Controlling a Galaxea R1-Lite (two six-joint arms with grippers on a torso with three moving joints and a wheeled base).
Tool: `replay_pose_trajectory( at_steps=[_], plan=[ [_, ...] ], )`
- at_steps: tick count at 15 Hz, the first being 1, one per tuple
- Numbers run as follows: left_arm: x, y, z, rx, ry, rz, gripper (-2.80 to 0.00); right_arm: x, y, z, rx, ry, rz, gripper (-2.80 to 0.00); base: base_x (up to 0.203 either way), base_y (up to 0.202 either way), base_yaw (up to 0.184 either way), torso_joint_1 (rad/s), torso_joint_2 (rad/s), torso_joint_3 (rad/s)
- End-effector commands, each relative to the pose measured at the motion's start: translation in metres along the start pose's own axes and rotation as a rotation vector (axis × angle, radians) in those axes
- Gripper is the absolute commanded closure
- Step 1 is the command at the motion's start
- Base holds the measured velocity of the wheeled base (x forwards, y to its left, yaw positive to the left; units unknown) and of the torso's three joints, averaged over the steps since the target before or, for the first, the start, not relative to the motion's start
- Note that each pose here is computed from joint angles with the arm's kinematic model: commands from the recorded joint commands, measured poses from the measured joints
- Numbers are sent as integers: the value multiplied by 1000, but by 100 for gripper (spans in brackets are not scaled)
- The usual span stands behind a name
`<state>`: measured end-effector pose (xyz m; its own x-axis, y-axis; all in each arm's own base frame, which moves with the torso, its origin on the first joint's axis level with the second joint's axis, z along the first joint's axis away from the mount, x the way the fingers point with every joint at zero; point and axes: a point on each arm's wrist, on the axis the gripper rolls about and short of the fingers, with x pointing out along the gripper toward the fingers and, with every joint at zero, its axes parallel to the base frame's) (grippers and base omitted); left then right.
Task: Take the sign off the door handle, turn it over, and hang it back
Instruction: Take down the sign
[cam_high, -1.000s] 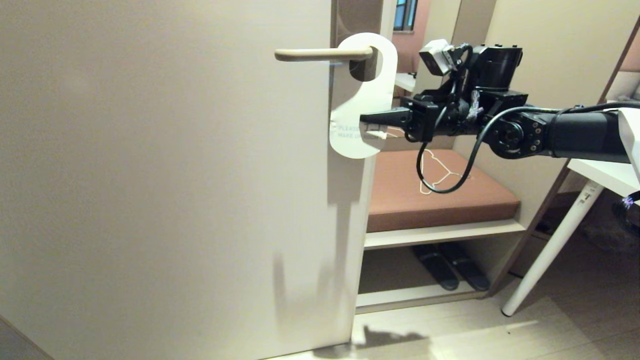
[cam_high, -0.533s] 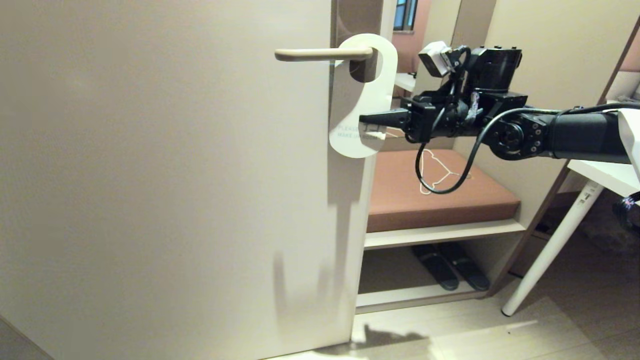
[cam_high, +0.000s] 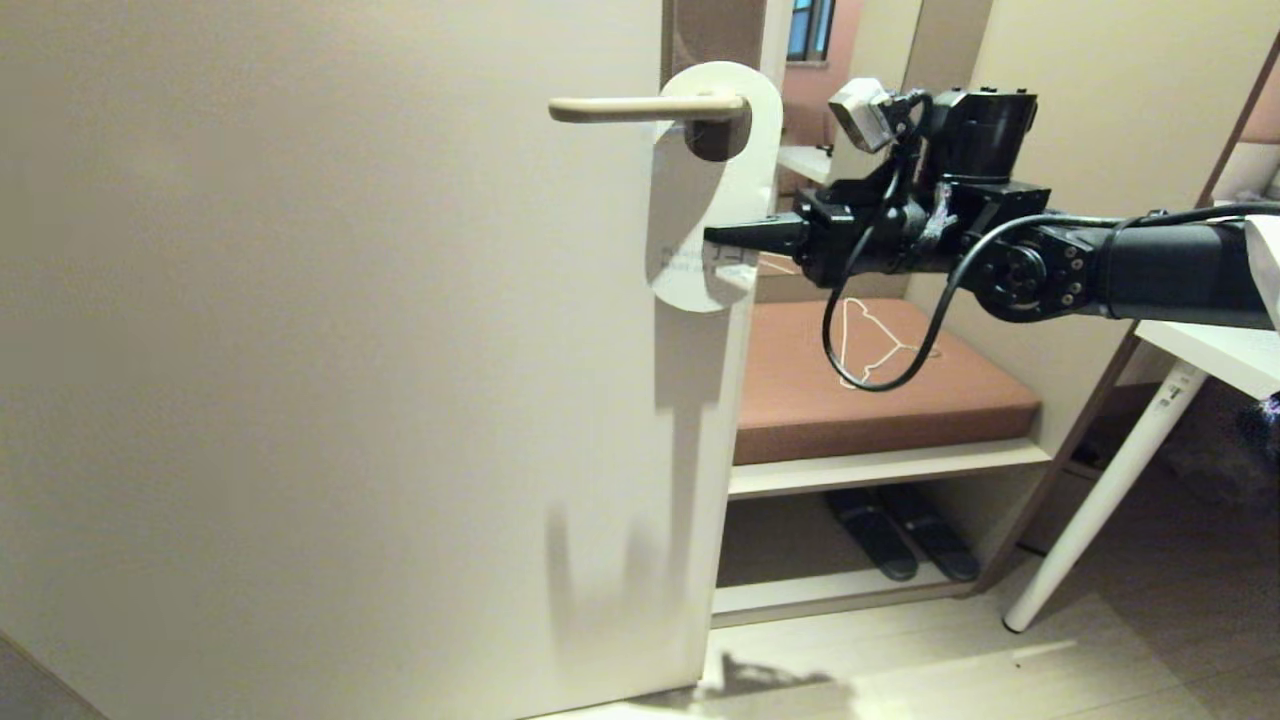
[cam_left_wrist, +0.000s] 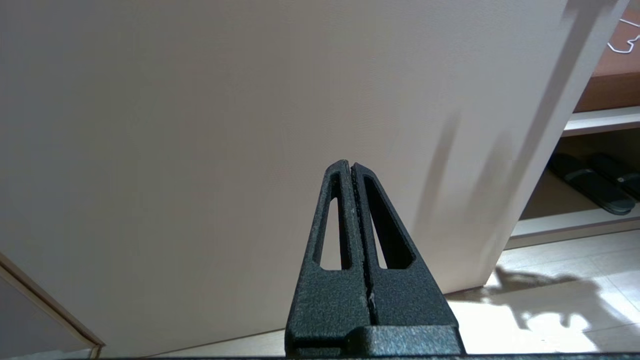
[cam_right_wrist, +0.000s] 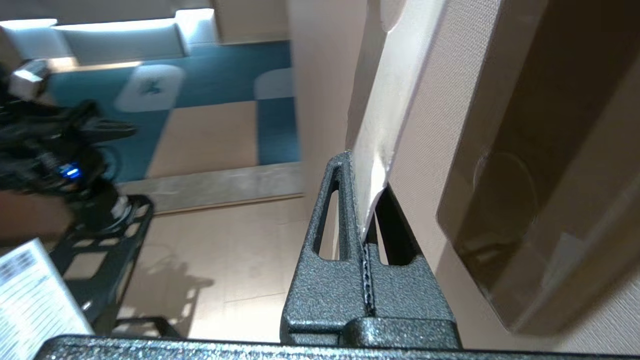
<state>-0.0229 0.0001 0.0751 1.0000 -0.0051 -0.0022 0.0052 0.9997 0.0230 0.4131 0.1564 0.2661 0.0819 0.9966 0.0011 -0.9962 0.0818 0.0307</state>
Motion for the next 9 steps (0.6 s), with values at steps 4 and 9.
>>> replay_pose_trajectory(
  at_steps=[4, 9],
  plan=[
    [0, 0, 0, 0, 1, 0, 0, 14, 10, 5, -14, -6, -46, 0, 0, 0, 0, 0, 0, 0],
    [0, 0, 0, 0, 1, 0, 0, 34, 23, 7, -67, -7, -165, 0, 0, 0, 0, 0, 0, 0]
  ],
)
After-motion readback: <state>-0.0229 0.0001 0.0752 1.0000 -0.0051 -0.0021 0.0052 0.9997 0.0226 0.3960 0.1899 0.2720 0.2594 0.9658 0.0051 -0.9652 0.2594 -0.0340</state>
